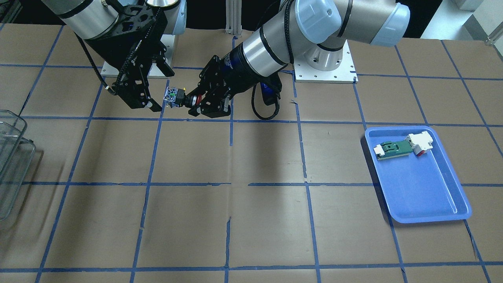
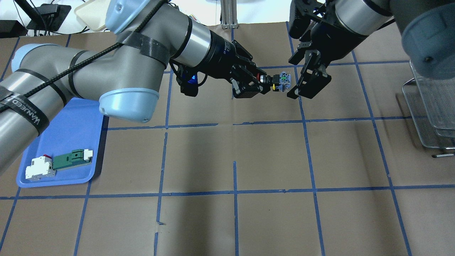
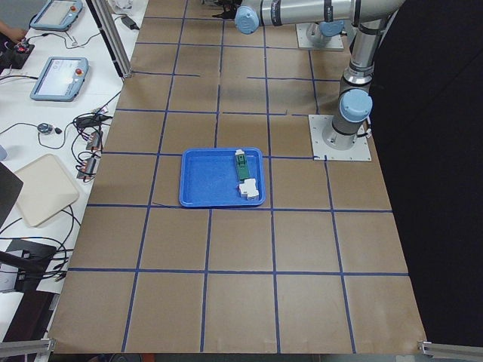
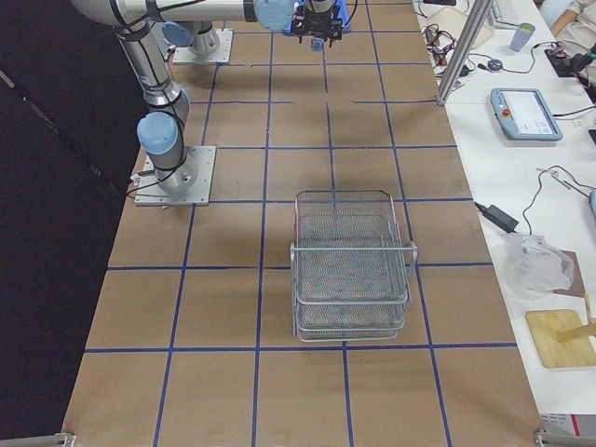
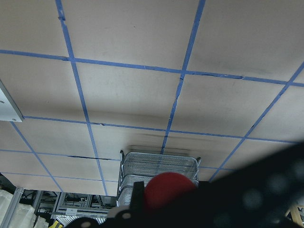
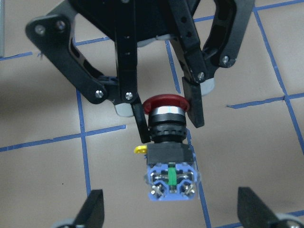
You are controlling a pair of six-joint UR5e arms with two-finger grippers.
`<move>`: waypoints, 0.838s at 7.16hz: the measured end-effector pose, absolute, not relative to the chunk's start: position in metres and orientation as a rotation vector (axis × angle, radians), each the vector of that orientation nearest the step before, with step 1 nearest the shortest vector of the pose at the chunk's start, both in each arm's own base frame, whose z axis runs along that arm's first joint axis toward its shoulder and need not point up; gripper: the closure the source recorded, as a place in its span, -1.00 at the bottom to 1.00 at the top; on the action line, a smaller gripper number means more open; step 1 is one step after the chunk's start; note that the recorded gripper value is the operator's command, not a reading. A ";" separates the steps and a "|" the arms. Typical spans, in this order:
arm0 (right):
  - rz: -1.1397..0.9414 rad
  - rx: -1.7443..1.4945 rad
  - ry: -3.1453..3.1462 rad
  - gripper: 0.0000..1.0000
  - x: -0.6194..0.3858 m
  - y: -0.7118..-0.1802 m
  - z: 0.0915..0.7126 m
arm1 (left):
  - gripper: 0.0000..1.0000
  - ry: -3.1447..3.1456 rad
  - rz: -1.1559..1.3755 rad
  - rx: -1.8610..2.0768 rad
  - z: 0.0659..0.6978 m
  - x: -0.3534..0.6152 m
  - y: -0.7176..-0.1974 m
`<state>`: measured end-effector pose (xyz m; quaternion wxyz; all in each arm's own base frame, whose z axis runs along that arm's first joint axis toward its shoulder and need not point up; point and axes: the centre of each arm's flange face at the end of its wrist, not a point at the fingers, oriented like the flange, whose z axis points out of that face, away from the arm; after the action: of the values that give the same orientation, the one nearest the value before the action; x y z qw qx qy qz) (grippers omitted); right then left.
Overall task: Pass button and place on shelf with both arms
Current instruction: 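Close the right gripper around the button's red cap beside the left gripper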
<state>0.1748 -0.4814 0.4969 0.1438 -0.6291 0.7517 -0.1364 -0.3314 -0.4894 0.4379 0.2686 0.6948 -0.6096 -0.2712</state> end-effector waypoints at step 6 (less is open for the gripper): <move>-0.378 -1.831 2.131 -0.18 0.193 -0.486 0.484 | 1.00 -1.637 -0.725 1.866 0.447 -0.331 -0.485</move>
<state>0.1929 -0.4864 0.4844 0.1528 -0.6384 0.7427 -0.1319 -0.3314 -0.4849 0.4471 0.2743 0.6939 -0.6087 -0.2697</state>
